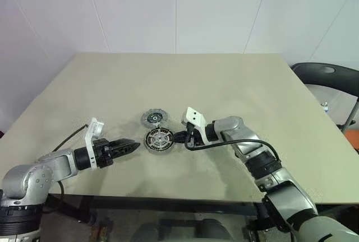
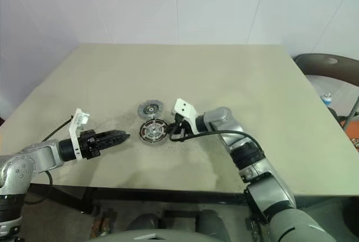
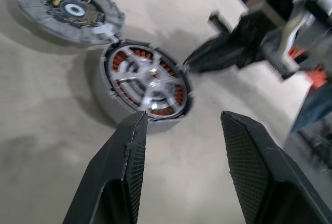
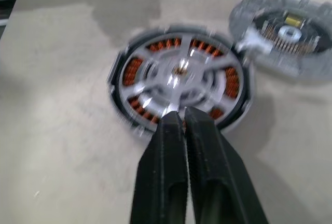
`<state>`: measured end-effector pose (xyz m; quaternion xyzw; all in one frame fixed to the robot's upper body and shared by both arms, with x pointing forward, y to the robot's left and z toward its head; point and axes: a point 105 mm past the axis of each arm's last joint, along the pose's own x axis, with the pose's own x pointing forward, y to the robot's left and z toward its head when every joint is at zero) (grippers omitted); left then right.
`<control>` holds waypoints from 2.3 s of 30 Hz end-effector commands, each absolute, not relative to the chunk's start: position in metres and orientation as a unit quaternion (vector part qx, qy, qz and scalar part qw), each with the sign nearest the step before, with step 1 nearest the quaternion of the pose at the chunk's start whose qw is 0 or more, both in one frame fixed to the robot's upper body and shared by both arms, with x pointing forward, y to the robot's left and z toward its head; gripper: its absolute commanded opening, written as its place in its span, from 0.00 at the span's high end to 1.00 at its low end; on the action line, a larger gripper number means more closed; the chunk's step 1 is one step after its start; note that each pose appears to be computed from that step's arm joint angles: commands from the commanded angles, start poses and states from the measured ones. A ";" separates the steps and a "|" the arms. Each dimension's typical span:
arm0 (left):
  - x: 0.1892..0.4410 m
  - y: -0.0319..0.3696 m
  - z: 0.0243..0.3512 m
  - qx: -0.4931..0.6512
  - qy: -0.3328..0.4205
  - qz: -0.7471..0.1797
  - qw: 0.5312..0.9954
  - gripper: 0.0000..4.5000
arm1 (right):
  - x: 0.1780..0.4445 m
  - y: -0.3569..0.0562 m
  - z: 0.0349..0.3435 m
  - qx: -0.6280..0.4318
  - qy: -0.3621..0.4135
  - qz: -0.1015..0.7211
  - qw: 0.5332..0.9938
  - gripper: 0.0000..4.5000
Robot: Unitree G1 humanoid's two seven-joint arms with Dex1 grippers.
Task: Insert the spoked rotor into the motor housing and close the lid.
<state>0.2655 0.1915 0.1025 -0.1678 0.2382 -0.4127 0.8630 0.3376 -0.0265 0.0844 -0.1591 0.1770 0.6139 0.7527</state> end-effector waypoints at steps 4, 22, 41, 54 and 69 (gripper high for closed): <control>0.278 0.205 0.110 -0.173 0.205 -0.391 0.880 0.46 | 0.347 -0.004 0.110 -0.150 0.111 0.616 0.765 0.96; 0.274 0.206 0.109 -0.171 0.207 -0.394 0.879 0.46 | 0.338 0.008 0.099 -0.163 0.134 0.630 0.748 0.49; 0.275 0.206 0.105 -0.184 0.207 -0.383 0.881 0.46 | 0.346 0.021 0.101 -0.151 0.114 0.616 0.764 0.99; 0.276 0.204 0.103 -0.189 0.206 -0.381 0.881 0.46 | 0.353 0.005 0.068 -0.191 0.149 0.583 0.776 0.99; 0.278 0.204 0.104 -0.191 0.204 -0.380 0.882 0.46 | 0.350 -0.005 0.047 -0.231 0.171 0.579 0.763 0.99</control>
